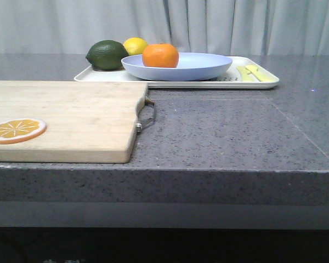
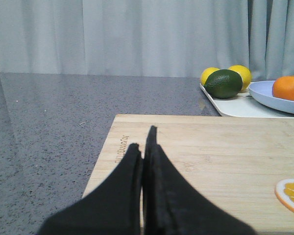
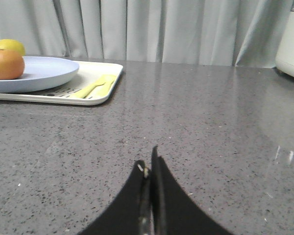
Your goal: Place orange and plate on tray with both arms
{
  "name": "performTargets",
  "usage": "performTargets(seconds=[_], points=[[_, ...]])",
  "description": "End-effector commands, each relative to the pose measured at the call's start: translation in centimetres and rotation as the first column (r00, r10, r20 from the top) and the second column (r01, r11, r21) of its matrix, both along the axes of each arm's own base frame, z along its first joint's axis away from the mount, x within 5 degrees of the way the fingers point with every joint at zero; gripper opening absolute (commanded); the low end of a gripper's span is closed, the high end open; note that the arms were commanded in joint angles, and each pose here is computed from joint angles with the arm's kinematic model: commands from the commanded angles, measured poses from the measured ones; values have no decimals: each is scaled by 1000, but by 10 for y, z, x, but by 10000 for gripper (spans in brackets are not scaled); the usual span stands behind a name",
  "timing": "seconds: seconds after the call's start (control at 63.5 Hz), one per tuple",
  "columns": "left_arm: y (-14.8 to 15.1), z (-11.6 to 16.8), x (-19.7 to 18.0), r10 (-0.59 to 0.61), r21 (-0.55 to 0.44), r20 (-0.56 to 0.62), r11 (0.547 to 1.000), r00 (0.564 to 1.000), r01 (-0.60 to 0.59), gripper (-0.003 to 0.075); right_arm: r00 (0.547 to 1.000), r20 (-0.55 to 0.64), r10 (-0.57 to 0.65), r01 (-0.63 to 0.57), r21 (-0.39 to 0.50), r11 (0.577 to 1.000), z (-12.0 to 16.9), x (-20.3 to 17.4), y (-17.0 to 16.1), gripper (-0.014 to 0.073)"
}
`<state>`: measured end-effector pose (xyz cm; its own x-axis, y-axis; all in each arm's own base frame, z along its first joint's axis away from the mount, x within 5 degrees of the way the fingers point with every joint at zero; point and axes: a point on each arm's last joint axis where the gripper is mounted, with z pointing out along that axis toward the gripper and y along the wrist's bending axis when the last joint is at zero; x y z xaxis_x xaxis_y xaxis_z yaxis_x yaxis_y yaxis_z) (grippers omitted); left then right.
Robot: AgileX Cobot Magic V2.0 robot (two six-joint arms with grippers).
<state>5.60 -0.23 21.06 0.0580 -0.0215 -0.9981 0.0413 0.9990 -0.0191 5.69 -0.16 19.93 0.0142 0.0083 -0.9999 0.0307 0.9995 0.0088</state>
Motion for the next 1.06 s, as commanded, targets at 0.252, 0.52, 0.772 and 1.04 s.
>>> performTargets(seconds=[0.252,0.52,0.772,1.04], points=[[1,7,-2,5,-15,99,1000,995,-4,-18,993,116,7,-5,-21,1000,11,-3,0,-68],[1,7,-2,5,-15,99,1000,995,-4,-18,993,116,29,-27,-21,999,11,-3,1,-68],[1,7,-2,5,-15,99,1000,995,-4,-18,993,116,19,-17,-21,1000,11,-3,1,-68],[1,7,-2,5,-15,99,1000,995,-4,-18,993,116,19,-17,-21,1000,11,-3,1,-68]])
